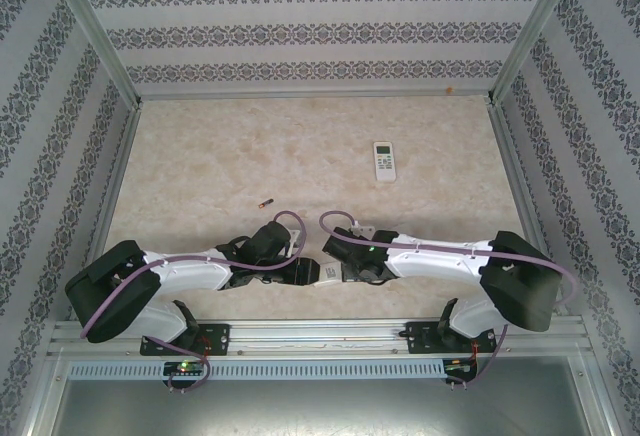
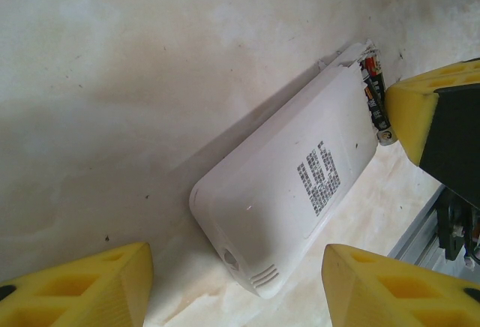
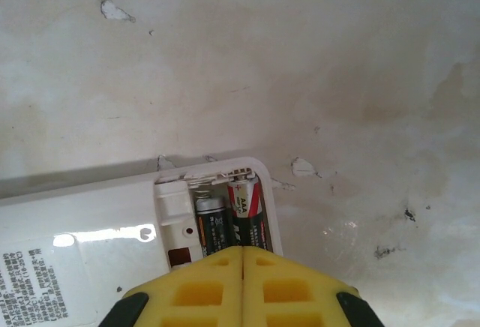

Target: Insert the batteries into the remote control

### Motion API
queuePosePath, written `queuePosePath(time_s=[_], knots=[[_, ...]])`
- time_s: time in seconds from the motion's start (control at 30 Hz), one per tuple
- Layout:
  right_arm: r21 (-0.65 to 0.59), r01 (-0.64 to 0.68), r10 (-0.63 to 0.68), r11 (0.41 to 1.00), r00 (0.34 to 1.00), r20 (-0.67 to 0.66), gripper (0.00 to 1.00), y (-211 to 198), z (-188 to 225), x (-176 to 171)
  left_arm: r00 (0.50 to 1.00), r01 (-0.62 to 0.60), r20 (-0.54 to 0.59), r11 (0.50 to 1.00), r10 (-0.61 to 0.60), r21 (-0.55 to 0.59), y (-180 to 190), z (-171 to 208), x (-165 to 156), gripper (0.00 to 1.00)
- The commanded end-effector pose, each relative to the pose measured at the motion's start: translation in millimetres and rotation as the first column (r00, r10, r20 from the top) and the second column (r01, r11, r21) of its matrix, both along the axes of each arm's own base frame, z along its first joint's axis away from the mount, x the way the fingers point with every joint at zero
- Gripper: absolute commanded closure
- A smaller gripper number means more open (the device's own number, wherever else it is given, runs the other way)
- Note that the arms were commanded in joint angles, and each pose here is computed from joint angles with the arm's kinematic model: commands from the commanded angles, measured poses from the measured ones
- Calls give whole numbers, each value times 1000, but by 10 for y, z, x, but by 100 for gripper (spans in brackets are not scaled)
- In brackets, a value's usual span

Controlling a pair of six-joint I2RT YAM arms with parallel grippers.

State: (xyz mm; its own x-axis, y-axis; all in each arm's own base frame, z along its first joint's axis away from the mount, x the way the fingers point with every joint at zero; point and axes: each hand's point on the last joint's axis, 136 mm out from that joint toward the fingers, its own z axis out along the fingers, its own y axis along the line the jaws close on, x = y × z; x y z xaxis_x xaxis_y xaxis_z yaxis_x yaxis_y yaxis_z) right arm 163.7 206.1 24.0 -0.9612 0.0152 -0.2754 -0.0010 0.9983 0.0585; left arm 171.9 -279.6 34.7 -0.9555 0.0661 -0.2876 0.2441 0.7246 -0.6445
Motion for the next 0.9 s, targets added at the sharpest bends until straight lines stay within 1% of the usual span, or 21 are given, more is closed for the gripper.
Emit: queuePosePath(time_s=[0.0, 0.13, 0.2, 0.27, 0.37, 0.5, 0.6, 0.7, 0.77, 0.87], knots=[[-39, 7, -9, 999, 999, -50, 93, -64, -198, -77, 998, 32, 52, 999, -31, -36, -164, 78, 56, 38], [-65, -10, 6, 998, 998, -66, 93, -35, -299, -88, 998, 31, 54, 999, -30, -29, -150, 62, 55, 38], [-85, -31, 27, 996, 998, -53, 94, -17, -228, -40, 998, 33, 53, 999, -31, -26, -144, 58, 50, 38], [-96, -50, 48, 994, 999, -18, 93, -14, -61, 26, 998, 30, 57, 999, -28, -26, -140, 69, 56, 38], [-54, -64, 67, 996, 997, 38, 90, 24, 199, 92, 998, 26, 65, 999, -24, -27, -135, 83, 66, 38], [13, -55, 54, 998, 997, 59, 87, 60, 345, 82, 997, 27, 67, 999, -25, -30, -147, 89, 74, 38], [55, -46, 44, 997, 999, 29, 86, 92, 294, 12, 998, 26, 63, 999, -24, -33, -150, 90, 70, 38], [78, -37, 38, 996, 999, -8, 82, 119, 203, -58, 998, 26, 64, 999, -24, -30, -144, 85, 70, 38], [72, -31, 33, 997, 999, -20, 78, 111, 151, -84, 998, 27, 65, 999, -25, -30, -141, 86, 66, 38], [50, -29, 31, 998, 999, -29, 78, 81, 96, -102, 998, 25, 66, 999, -23, -31, -138, 91, 67, 38]])
